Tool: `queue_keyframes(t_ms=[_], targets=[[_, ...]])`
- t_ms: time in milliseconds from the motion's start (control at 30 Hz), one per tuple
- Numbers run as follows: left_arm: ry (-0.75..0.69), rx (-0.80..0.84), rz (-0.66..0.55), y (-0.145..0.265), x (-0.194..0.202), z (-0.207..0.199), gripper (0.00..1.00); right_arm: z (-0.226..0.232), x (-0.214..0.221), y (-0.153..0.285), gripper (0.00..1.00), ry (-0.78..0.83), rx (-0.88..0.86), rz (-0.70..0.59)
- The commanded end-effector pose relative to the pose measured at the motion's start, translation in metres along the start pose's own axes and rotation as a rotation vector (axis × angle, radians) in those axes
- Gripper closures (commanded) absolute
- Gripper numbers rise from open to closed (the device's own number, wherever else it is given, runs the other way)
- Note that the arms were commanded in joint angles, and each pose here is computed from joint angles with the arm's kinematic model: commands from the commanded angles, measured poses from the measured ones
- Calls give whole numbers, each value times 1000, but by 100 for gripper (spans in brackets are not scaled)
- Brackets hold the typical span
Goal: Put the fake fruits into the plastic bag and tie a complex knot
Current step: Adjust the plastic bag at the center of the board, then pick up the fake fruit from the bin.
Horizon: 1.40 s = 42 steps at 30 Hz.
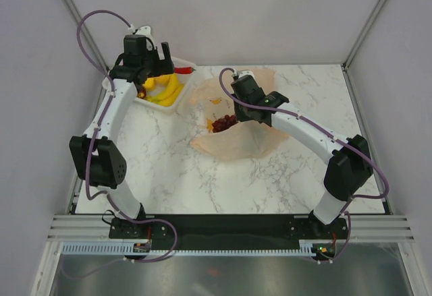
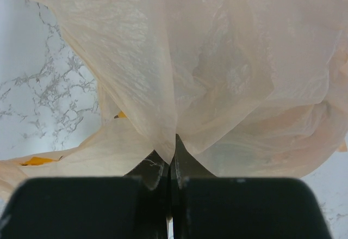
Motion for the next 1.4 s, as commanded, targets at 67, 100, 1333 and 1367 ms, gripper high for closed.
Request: queue_keyframes(t_ms=[67,100,1333,1367], targets=[[126,-48,85,-31,22,37,0,9,-14,5,100,-3,-51,-38],[145,-67,82,-36,20,50,0,9,-14,6,100,-5,-51,-40],[-1,-244,47,-163,28,138,67,4,-17,33,100,-27,-114,-95],[8,-240,50,-157,30,135,70,5,-17,33,100,-28,-114,-95]])
Point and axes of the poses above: each gripper's point midway between its finger pads, its own y axis back along the fingers, its own z axis along the line the jaws close on, x = y × z, the point moved 7 cm from there along y, back along the fingers, and after that the axes turned 15 degrees about -y, right-handed, at the moved point
